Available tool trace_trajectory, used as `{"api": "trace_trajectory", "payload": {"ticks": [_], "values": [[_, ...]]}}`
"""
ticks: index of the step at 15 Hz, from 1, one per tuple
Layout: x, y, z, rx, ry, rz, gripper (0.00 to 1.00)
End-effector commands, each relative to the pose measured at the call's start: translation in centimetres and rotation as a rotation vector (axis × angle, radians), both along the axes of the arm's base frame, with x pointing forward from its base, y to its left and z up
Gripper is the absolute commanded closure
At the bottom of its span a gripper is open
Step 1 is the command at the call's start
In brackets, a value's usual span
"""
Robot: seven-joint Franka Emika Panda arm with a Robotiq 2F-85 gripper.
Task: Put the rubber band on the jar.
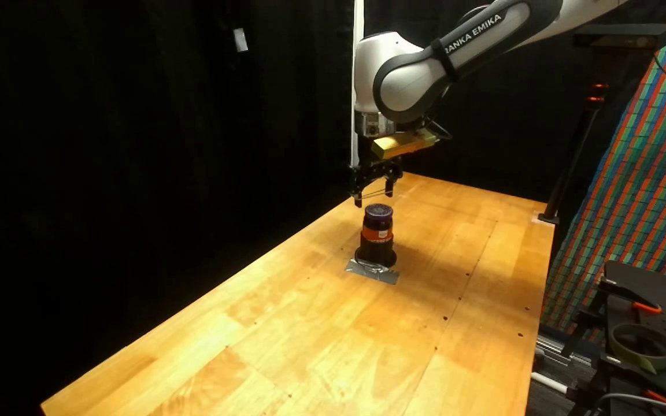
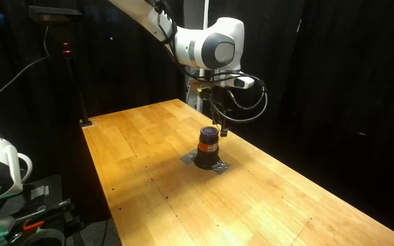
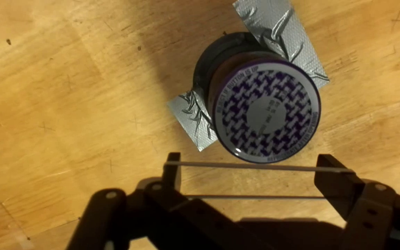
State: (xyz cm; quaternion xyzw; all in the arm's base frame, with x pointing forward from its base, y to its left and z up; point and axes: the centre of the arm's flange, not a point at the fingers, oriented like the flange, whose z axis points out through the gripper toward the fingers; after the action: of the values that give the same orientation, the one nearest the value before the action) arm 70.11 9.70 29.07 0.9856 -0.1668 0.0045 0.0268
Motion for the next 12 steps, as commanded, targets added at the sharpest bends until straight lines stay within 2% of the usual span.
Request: {"api": "trace_trajectory", "payload": {"ticks": [1,12], "values": [[0.4,0.2,0.0,0.023,0.035,-0.013,0.00],[-0.1,0.2,-2.4,0.058,0.063,-0.024,0.00]]}}
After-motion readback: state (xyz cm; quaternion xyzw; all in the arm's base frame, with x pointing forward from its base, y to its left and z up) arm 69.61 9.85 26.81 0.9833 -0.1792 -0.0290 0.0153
